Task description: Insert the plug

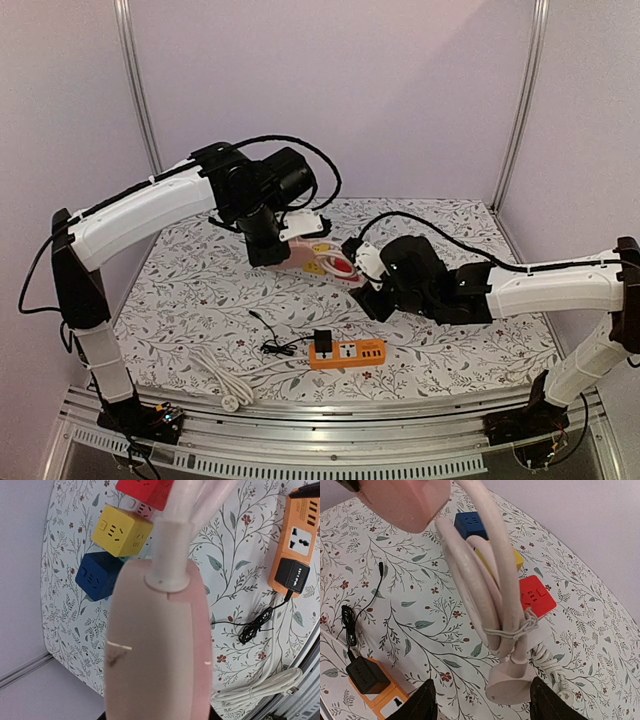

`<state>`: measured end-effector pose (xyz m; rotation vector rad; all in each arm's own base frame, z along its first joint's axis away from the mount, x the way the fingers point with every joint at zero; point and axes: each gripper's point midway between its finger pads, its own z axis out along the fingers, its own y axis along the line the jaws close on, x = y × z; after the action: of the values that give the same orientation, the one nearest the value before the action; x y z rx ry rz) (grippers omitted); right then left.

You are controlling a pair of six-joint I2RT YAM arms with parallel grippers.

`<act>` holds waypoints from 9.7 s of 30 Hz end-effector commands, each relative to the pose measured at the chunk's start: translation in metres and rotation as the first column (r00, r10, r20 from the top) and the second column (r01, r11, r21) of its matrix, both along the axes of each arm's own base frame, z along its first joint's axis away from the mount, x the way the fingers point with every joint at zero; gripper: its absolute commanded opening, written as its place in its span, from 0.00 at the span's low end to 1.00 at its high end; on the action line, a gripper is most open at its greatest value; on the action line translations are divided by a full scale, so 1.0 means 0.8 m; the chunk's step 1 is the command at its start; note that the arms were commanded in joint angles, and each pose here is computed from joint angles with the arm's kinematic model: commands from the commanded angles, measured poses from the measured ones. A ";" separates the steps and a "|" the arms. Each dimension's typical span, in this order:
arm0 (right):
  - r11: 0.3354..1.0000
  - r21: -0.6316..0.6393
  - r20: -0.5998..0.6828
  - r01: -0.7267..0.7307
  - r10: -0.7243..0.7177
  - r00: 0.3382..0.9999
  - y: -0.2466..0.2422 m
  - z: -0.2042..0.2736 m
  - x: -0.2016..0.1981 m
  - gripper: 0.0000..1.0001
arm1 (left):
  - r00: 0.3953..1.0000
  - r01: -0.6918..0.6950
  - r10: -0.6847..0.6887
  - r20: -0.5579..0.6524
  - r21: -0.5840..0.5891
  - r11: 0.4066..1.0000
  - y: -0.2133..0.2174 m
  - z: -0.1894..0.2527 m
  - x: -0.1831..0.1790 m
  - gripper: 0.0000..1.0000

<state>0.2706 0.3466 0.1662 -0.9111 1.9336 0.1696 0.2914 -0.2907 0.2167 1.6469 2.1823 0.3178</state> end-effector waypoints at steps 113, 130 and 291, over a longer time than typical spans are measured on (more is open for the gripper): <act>0.708 -0.591 -0.599 0.386 -0.706 0.378 -0.051 -0.183 -0.113 0.00 | 0.838 0.230 -0.421 -0.346 -0.475 0.849 -0.021 -0.132 -0.143 0.69; 0.675 -0.719 -0.586 0.168 -0.718 0.375 -0.078 -0.278 -0.139 0.00 | 0.879 0.225 -0.370 -0.300 -0.424 0.877 -0.018 -0.140 -0.122 0.69; 0.244 0.382 -0.218 0.891 -0.913 0.344 -0.521 0.086 0.122 0.94 | 0.562 -0.577 0.825 -0.061 -0.743 0.338 0.399 -0.062 0.123 0.99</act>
<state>0.3783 -0.0309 0.2183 0.5121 2.1285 0.0220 0.3821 -0.0273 0.1645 0.4633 2.3045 0.0072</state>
